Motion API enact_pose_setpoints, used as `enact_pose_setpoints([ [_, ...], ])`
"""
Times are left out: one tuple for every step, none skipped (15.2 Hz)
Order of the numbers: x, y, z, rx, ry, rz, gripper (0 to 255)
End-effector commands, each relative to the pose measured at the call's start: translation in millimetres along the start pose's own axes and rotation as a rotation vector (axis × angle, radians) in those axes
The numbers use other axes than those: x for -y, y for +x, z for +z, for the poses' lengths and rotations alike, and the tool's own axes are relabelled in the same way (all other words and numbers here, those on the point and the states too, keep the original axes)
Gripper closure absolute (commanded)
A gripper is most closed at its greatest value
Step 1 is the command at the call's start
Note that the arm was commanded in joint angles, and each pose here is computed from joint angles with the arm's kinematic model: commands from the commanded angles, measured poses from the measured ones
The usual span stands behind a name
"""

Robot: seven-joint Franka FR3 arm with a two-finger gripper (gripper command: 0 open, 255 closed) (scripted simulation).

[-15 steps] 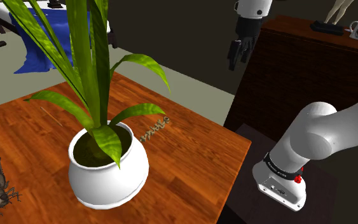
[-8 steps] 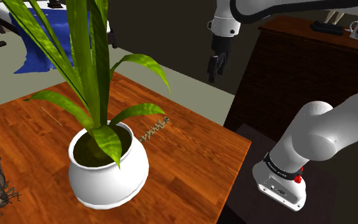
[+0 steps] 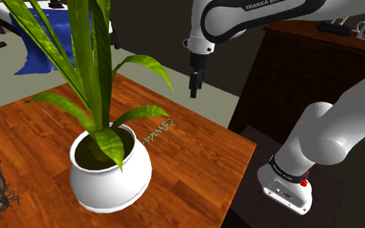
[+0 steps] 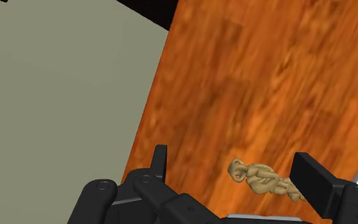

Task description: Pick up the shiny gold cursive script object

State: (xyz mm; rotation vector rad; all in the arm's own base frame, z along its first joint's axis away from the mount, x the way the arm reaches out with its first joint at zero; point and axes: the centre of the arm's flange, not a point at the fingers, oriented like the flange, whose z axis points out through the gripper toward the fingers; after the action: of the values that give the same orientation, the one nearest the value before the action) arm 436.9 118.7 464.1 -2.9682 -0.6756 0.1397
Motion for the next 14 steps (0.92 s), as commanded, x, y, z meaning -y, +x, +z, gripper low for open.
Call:
enact_pose_setpoints([
  [8,18,16,0.003,0.019,-0.058,0],
  [13,27,24,0.005,0.029,-0.087,0],
  [19,36,31,0.007,0.038,-0.115,0],
  [24,45,39,0.009,0.047,-0.143,0],
  [30,53,47,0.011,0.057,-0.172,0],
  [36,62,54,0.013,0.066,-0.2,0],
  [42,70,62,0.014,0.075,-0.228,0],
  [49,78,69,0.016,0.085,-0.257,0],
  [56,86,76,0.018,0.094,-0.285,0],
  [64,94,84,0.02,0.103,-0.313,0],
  [71,101,91,0.022,0.113,-0.342,0],
  [79,108,98,0.024,0.122,-0.37,0],
  [85,114,103,0.025,0.129,-0.391,0],
  [84,114,108,0.025,0.129,-0.391,0],
])
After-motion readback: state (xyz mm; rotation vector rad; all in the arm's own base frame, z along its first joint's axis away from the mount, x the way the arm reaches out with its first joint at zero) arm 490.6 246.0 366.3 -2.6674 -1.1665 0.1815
